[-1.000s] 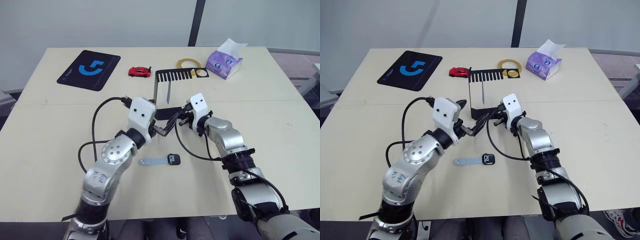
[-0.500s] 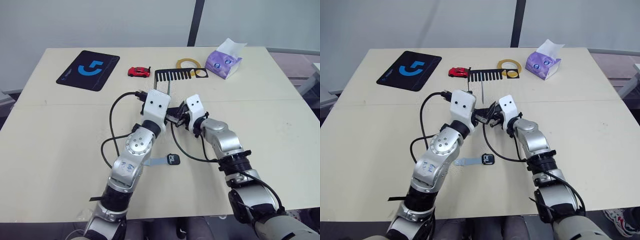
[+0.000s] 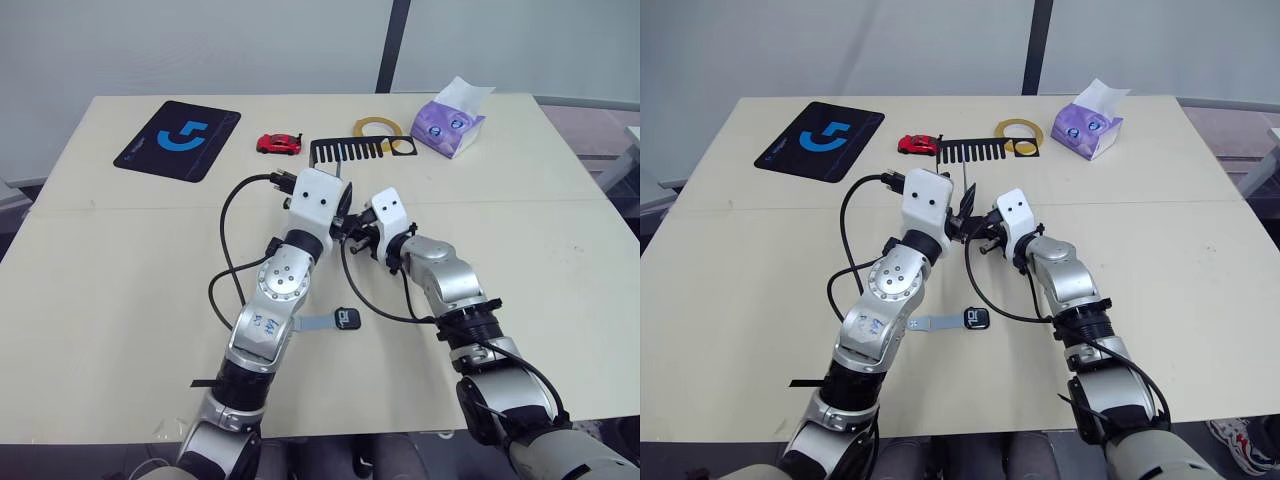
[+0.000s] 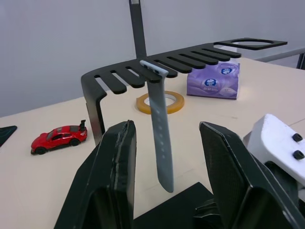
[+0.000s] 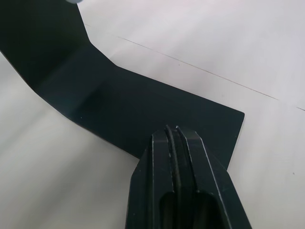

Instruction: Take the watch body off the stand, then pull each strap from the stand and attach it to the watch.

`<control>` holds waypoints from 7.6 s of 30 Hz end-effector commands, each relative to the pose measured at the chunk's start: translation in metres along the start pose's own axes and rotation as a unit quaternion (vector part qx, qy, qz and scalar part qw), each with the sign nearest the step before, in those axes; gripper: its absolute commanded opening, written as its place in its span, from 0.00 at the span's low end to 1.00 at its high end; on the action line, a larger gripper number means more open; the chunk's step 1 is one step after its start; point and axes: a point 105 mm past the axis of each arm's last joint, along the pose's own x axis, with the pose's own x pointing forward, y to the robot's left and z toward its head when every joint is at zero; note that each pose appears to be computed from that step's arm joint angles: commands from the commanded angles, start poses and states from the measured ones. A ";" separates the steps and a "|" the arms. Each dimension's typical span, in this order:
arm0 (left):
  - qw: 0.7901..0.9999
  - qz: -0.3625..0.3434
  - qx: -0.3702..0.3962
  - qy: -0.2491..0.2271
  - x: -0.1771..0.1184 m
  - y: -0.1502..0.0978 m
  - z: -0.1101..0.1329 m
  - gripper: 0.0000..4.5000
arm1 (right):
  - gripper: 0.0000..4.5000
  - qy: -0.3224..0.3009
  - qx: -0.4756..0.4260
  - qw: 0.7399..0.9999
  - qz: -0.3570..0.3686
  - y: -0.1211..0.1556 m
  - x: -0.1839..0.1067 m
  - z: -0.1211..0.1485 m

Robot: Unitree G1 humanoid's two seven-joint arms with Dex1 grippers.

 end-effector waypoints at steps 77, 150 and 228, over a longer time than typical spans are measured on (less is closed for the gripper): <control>0.999 -0.018 -0.047 -0.021 0.004 -0.016 0.016 0.01 | 0.00 0.041 0.018 0.999 0.005 0.002 0.003 -0.022; 0.752 -0.639 -0.161 0.020 -0.072 -0.020 0.034 0.00 | 0.84 -0.197 0.176 0.929 0.258 0.091 -0.179 0.087; 0.784 -0.584 0.091 0.187 -0.091 -0.047 -0.075 0.99 | 0.00 -0.027 -0.336 0.940 -0.043 0.036 -0.260 0.034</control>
